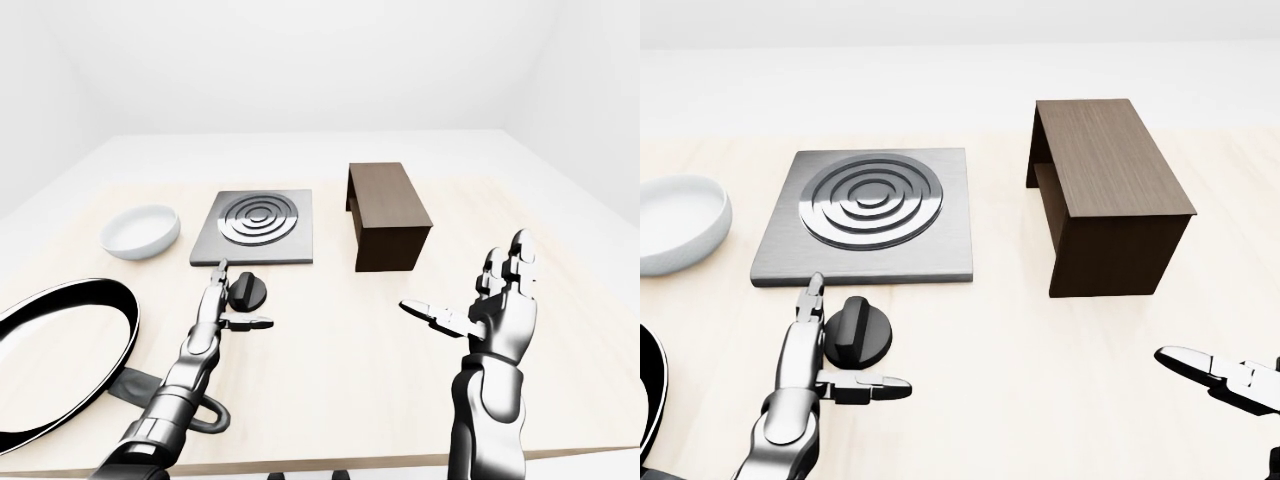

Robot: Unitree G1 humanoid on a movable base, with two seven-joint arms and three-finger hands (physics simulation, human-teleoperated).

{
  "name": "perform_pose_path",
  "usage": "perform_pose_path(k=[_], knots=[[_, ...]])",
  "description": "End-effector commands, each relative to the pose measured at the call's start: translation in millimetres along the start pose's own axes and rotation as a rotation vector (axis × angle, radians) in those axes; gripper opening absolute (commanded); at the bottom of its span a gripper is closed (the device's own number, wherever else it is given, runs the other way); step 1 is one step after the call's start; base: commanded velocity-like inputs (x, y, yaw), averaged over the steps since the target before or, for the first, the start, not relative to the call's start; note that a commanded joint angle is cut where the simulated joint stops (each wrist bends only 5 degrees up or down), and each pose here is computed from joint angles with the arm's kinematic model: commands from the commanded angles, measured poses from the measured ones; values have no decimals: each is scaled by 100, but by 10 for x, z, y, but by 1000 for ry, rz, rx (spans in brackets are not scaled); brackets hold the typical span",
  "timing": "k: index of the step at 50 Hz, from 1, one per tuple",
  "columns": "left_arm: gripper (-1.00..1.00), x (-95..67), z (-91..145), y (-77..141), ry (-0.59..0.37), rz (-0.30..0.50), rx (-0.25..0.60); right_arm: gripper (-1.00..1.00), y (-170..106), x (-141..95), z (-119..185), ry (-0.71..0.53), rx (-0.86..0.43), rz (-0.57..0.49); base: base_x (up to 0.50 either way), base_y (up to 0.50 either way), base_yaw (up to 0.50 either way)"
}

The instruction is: Turn on the stove.

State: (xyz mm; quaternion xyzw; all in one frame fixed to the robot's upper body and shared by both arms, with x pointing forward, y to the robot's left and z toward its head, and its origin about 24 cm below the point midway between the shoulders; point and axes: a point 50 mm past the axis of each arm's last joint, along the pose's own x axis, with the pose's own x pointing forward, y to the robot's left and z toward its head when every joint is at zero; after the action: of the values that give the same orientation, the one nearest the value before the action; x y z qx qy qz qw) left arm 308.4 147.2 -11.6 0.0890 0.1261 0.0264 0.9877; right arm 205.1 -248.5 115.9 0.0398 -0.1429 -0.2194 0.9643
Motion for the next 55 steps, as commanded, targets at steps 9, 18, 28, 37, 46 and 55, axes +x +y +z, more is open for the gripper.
perform_pose_path(k=[9, 18, 28, 37, 46, 55], knots=[[100, -96, 96, 32, -74, -4, -59, 100, 12, 5, 9, -3, 0, 6, 0, 0, 0], [100, -106, 114, 31, -85, -3, -60, 100, 9, 5, 12, -4, 1, 5, 0, 0, 0], [100, -118, 71, 4, -69, -10, -54, 100, 13, 3, -3, 2, 0, 7, 0, 0, 0], [100, -137, 11, -57, -46, -26, -41, 100, 9, 2, -14, 3, 1, 6, 0, 0, 0], [100, -159, -40, -100, -29, -38, -32, 100, 9, 1, -23, 4, 0, 6, 0, 0, 0], [100, -176, -76, -134, -16, -47, -24, 100, 11, -1, -23, 5, 0, 5, 0, 0, 0]])
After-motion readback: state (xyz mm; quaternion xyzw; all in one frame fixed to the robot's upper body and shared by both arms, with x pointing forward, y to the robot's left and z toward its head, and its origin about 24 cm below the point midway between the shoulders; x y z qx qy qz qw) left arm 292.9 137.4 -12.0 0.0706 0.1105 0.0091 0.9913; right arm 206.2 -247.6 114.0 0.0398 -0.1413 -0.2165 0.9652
